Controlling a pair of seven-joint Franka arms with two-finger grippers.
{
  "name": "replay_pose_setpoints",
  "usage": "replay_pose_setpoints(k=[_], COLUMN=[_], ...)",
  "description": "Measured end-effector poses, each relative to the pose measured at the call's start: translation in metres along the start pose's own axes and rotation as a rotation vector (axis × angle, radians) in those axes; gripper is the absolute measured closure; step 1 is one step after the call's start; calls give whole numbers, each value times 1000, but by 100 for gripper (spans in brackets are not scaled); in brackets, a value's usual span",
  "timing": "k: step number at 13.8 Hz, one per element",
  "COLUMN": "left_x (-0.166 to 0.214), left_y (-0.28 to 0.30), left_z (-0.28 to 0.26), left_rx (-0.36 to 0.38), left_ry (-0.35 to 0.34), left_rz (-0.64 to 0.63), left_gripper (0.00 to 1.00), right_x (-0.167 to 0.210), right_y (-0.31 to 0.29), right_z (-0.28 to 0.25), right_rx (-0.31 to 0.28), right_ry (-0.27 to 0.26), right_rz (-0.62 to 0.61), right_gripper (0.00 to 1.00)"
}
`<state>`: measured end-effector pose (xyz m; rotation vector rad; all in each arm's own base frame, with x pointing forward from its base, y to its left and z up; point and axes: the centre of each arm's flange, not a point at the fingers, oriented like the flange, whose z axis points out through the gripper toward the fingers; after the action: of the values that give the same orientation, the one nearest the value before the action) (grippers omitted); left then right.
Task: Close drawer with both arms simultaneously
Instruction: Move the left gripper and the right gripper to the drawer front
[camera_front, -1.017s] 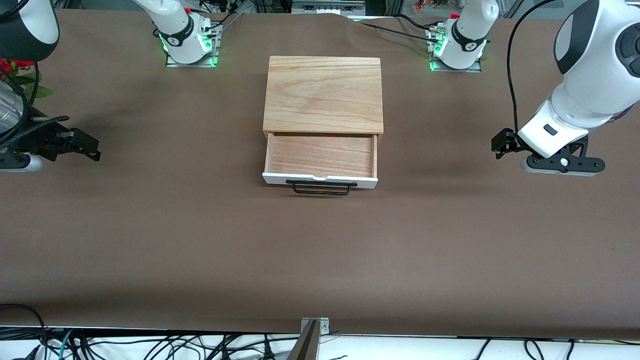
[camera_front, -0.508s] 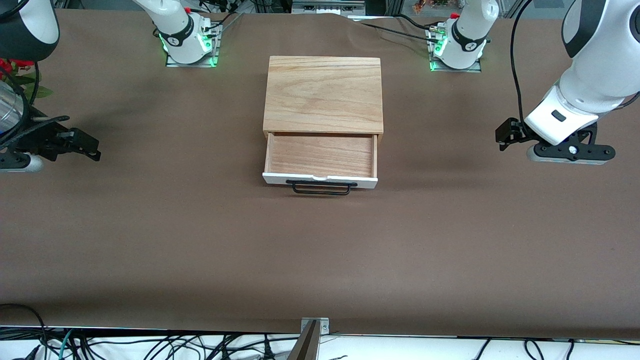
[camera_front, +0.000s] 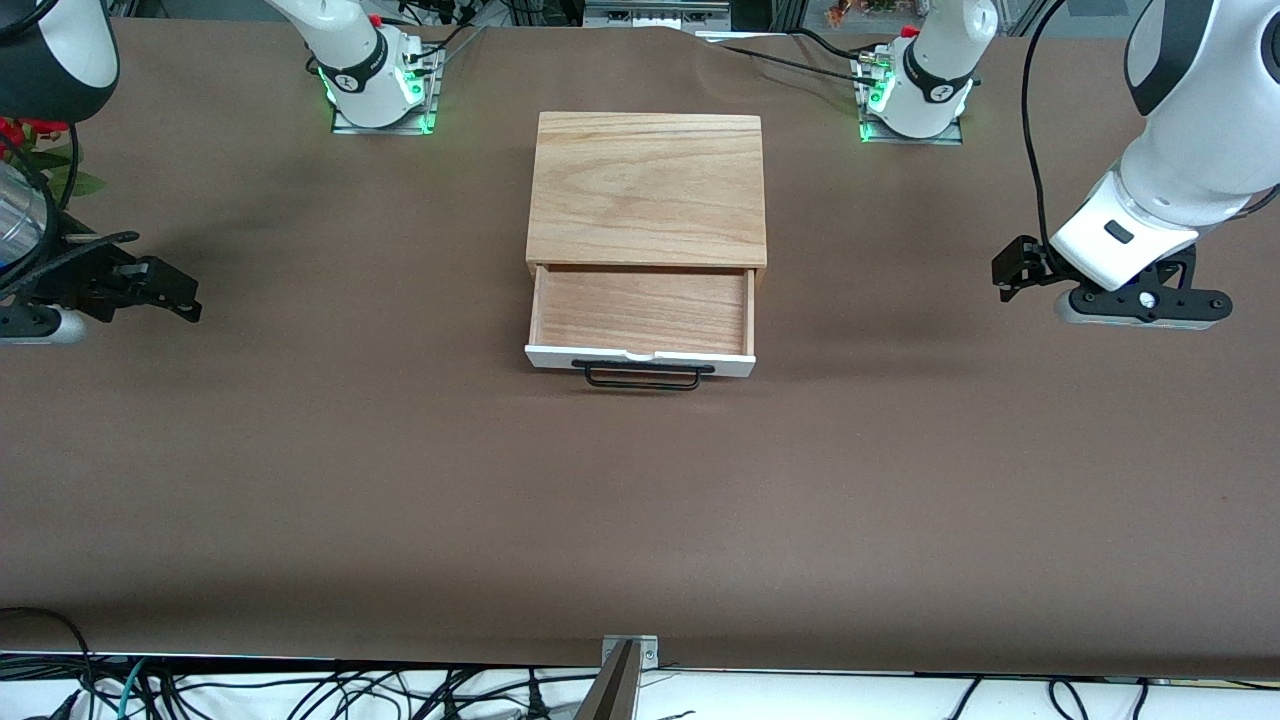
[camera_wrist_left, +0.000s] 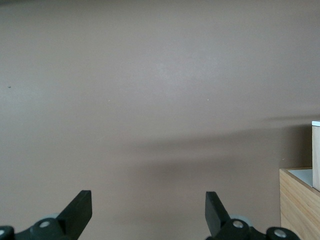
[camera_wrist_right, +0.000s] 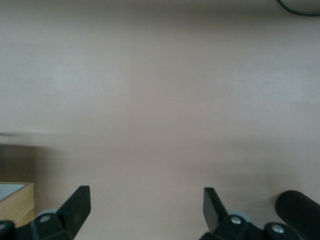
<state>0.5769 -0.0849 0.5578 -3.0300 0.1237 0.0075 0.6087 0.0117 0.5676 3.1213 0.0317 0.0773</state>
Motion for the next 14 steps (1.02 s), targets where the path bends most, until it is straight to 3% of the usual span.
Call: replay_pose_setpoints(k=[3, 7, 12, 14], left_x=[0, 8, 48, 72], left_y=[0, 1, 48, 82], left_z=[1, 18, 48, 60], left_rx=[0, -7, -180, -209], left_ry=[-1, -29, -64, -29], left_rz=[-1, 1, 33, 69], left_gripper=[0, 0, 0, 0], right_x=[1, 16, 36, 40], right_y=[-1, -41, -114, -147], right_z=[4, 52, 111, 132], right_rx=[0, -4, -5, -1], right_ry=[-7, -69, -41, -19], right_rz=[-1, -63, -163, -202], right_gripper=[0, 0, 0, 0])
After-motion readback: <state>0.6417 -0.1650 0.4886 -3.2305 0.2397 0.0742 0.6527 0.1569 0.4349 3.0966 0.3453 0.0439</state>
